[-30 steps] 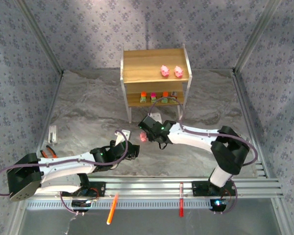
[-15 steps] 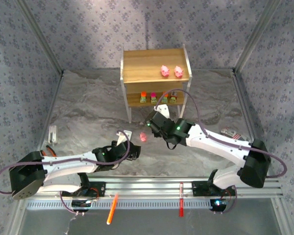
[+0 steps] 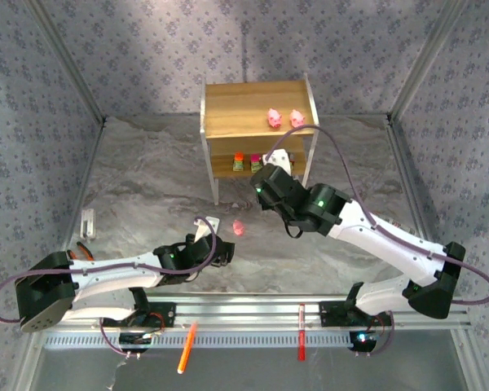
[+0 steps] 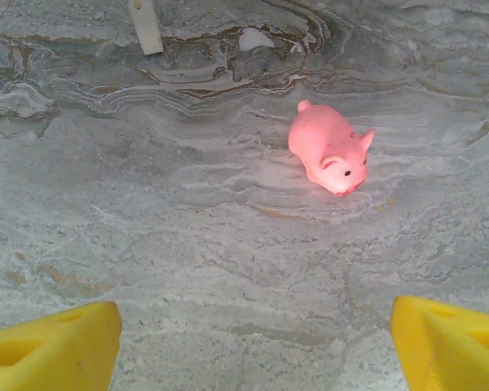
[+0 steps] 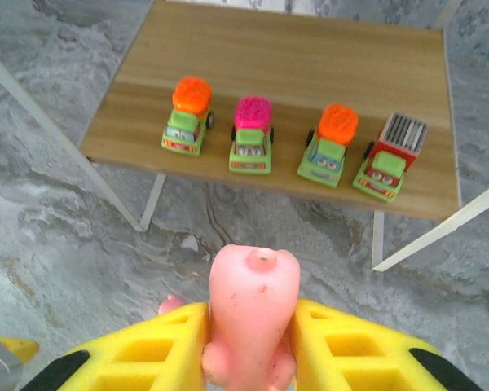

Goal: Place and organize the plastic toys onto the shelf

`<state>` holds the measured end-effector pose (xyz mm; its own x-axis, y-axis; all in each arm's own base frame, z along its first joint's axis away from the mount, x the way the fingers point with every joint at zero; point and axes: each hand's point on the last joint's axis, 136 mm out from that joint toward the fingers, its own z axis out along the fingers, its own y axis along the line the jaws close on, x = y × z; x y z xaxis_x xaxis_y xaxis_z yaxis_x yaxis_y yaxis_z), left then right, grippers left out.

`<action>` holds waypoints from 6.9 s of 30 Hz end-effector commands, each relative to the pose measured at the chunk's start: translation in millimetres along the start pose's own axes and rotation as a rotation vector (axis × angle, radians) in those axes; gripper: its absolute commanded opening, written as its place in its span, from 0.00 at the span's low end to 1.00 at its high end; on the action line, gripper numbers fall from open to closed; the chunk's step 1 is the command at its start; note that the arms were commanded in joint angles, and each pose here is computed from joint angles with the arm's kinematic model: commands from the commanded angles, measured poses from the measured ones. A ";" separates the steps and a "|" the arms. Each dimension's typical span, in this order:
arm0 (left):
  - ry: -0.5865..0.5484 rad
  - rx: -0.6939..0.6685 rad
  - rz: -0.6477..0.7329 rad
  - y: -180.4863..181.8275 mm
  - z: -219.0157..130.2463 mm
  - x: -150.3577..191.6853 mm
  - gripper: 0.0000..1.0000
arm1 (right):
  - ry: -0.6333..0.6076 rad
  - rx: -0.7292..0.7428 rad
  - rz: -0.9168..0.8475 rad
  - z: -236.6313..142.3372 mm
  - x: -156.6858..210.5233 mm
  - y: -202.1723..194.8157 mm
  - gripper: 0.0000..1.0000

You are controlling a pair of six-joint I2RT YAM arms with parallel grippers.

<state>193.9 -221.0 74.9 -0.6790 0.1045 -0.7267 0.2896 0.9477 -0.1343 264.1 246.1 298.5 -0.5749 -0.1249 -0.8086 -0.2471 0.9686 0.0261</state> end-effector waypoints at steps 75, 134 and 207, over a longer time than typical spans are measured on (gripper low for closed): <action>-0.055 0.049 0.081 -32.1 -8.8 -16.6 0.86 | -0.045 0.055 -0.087 61.2 -139.5 -5.4 0.34; -0.038 -0.080 -0.044 -48.7 10.3 -37.5 0.85 | -0.146 0.016 -0.009 -47.9 -73.1 -57.9 0.47; 0.111 -0.309 -0.272 -39.8 99.1 -21.3 0.54 | 0.177 -0.001 0.020 -5.7 114.2 -95.7 0.37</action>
<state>259.7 -290.1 31.5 -0.7765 -0.1326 -0.6161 -0.0958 0.9911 -0.0926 218.9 140.8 206.0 -0.7108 -0.1382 -0.6897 -0.2317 0.9718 0.0440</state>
